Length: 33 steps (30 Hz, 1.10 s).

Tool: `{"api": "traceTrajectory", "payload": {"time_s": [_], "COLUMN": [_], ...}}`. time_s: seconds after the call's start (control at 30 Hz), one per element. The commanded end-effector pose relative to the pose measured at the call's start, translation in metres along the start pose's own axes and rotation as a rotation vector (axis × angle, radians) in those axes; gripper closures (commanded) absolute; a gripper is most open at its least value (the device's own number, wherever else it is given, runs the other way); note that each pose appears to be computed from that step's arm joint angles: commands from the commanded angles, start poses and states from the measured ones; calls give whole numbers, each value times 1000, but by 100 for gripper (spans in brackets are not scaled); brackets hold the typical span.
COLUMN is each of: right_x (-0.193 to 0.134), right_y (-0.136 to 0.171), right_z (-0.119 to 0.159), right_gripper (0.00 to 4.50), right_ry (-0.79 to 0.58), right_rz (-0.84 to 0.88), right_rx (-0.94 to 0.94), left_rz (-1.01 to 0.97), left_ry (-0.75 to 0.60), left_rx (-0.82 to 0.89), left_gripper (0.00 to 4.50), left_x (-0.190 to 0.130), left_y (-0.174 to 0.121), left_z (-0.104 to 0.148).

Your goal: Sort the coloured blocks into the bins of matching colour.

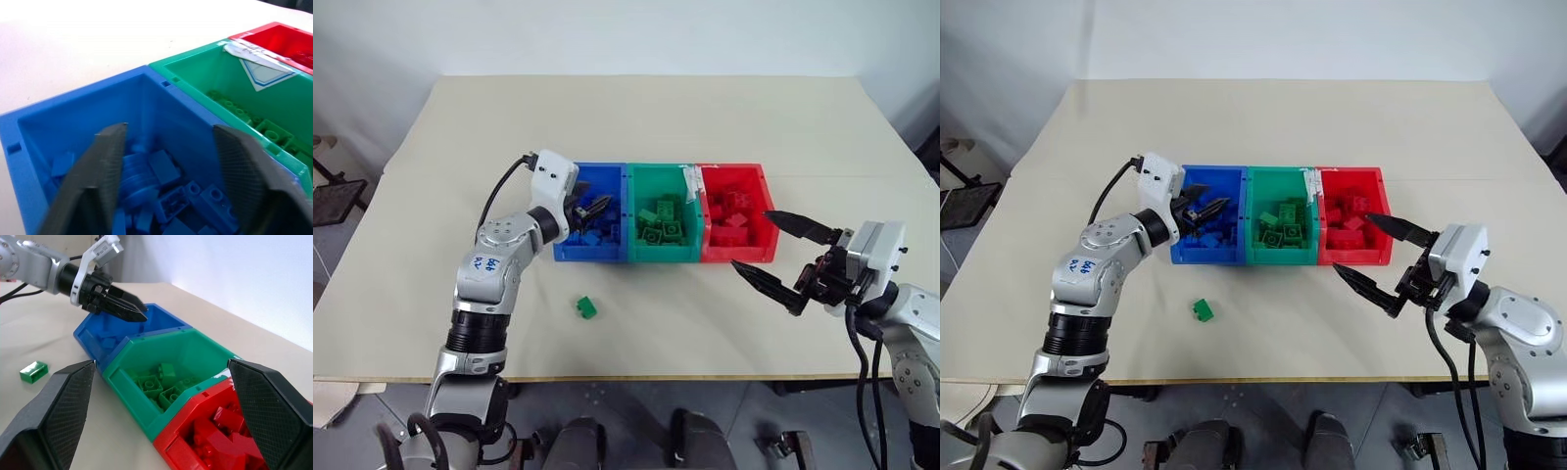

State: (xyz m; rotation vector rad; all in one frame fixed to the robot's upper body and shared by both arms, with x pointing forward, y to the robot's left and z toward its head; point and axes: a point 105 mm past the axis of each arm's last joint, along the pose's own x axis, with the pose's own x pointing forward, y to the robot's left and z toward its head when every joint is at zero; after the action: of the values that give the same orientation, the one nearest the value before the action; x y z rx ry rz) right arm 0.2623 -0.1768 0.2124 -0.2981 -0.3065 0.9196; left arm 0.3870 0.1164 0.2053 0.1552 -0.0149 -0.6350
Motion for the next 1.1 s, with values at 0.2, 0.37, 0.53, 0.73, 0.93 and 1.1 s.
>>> {"api": "traceTrajectory", "payload": {"time_s": [0.2,0.37,0.53,0.73,0.93,1.1], "right_x": [7,13,26,25,9,2], "right_y": [13,27,46,42,34,39], "right_z": [-10,-20,-28,-31,-38,-37], "right_gripper": [0,0,0,0,0,0], "right_ry": [33,83,94,98,154,167], "right_rz": [163,341,501,487,449,419], "right_rx": [-43,-52,-26,-16,-6,-3], "left_rz": [-242,-230,-223,-386,-610,-442], "left_ry": [-118,44,161,200,203,314], "left_rx": [238,214,178,268,221,220], "left_gripper": [3,3,3,3,3,3], "left_x": [-95,-143,-172,-165,-142,-102], "left_y": [10,37,51,18,-50,-68], "left_z": [-10,-44,-63,-59,-56,-73]}}
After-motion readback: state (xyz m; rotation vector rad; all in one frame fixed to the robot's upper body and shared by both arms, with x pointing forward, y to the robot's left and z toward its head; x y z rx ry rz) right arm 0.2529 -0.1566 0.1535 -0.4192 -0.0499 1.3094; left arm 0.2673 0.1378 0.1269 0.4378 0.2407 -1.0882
